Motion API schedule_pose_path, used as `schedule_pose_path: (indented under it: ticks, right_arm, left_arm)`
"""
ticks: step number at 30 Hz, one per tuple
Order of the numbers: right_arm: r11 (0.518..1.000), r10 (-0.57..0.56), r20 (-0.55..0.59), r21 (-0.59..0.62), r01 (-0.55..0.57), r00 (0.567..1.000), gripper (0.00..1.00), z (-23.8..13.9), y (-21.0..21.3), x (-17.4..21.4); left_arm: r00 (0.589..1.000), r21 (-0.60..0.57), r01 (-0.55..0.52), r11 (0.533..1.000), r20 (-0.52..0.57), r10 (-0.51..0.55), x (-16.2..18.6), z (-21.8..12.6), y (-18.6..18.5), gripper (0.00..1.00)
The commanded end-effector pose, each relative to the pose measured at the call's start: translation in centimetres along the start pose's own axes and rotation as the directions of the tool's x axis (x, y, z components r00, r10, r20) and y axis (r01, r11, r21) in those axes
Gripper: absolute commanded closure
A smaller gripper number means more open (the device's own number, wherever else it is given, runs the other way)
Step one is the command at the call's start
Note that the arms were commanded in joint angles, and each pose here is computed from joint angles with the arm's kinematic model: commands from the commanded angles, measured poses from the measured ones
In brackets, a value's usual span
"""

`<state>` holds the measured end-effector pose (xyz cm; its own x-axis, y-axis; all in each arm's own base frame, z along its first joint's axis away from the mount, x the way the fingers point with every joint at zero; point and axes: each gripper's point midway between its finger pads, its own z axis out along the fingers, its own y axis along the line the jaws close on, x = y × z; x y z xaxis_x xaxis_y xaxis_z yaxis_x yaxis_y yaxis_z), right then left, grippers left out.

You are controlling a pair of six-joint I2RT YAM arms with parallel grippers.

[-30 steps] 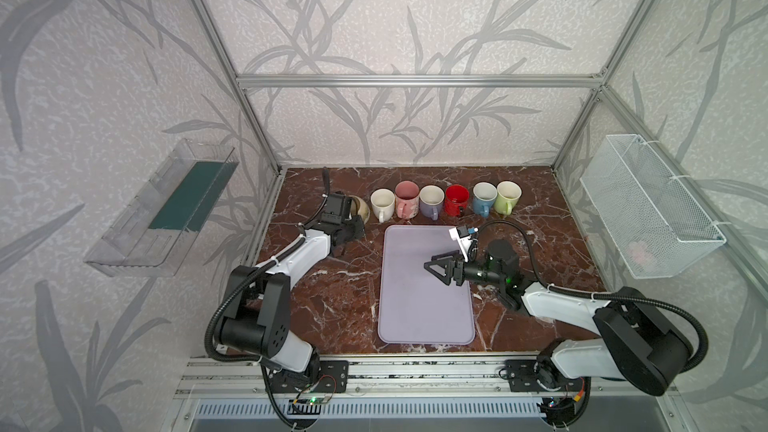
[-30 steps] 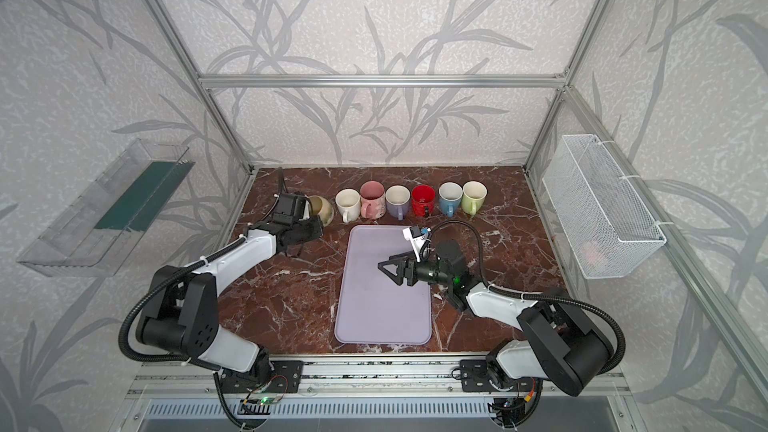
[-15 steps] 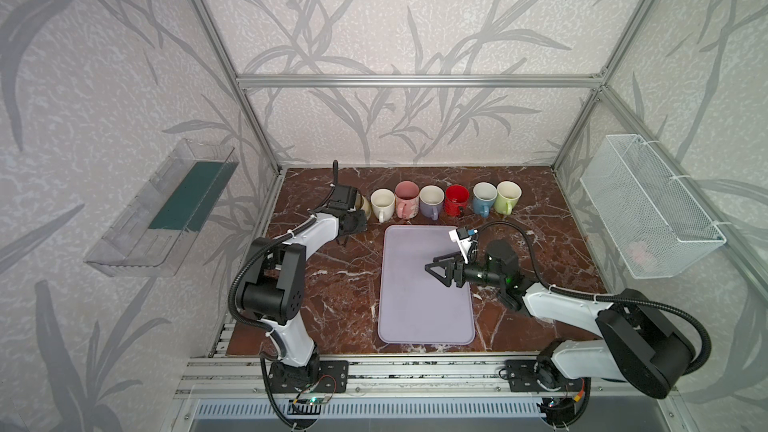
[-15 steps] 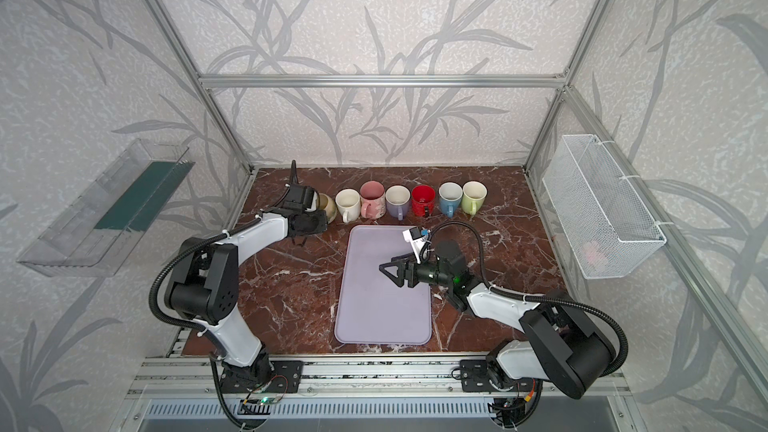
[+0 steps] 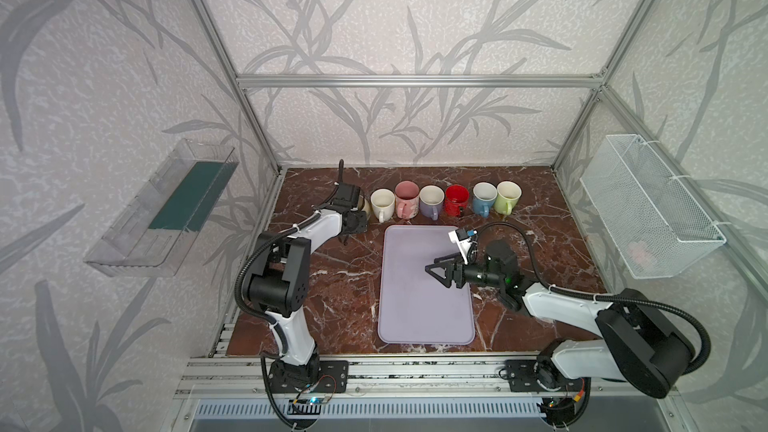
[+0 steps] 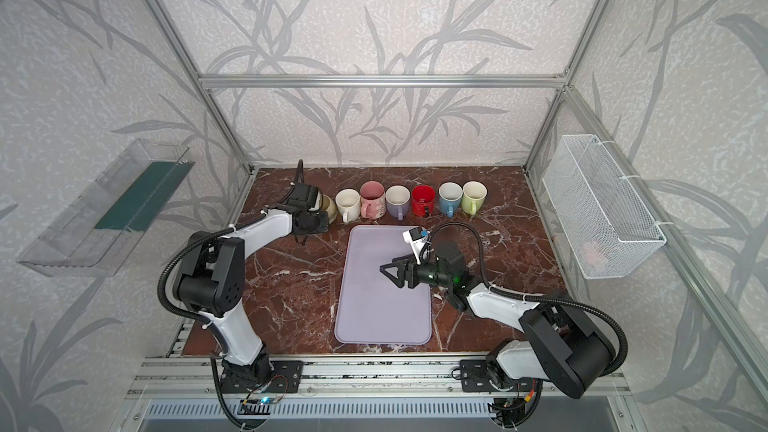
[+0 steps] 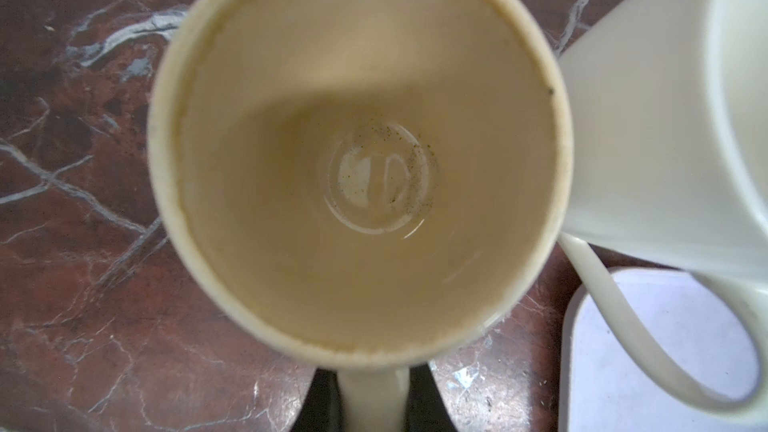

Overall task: Turn the mug right side up
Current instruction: 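Carry the cream mug upright with the left gripper and lower it beside the white mug, then open the left gripper and withdraw while the right gripper draws back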

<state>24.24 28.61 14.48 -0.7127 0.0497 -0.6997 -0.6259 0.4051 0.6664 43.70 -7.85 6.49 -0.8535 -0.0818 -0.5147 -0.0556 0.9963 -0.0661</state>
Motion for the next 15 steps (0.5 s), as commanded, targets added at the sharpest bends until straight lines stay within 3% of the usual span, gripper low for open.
schedule_pose_path:
  ticks: [1, 6, 15]
  right_arm:
    - [1.0, -0.025, 0.011, -0.004, 0.025, 1.0, 0.27, 0.2, 0.2, -0.5]
    - [1.0, -0.021, 0.009, -0.002, 0.021, 1.0, 0.27, 0.3, 0.0, -0.5]
    - [0.998, -0.06, 0.022, 0.029, 0.06, 0.998, 0.27, -0.4, 0.2, -0.9]
  left_arm:
    - [0.999, -0.021, -0.028, 0.999, 0.039, 0.029, -1.3, -0.1, -0.1, 0.94]
    - [0.998, -0.012, -0.036, 0.999, 0.059, 0.036, -1.2, -0.7, -0.7, 0.77]
    - [0.994, -0.022, -0.05, 0.998, 0.098, 0.052, -1.4, -2.5, -0.7, 0.67]
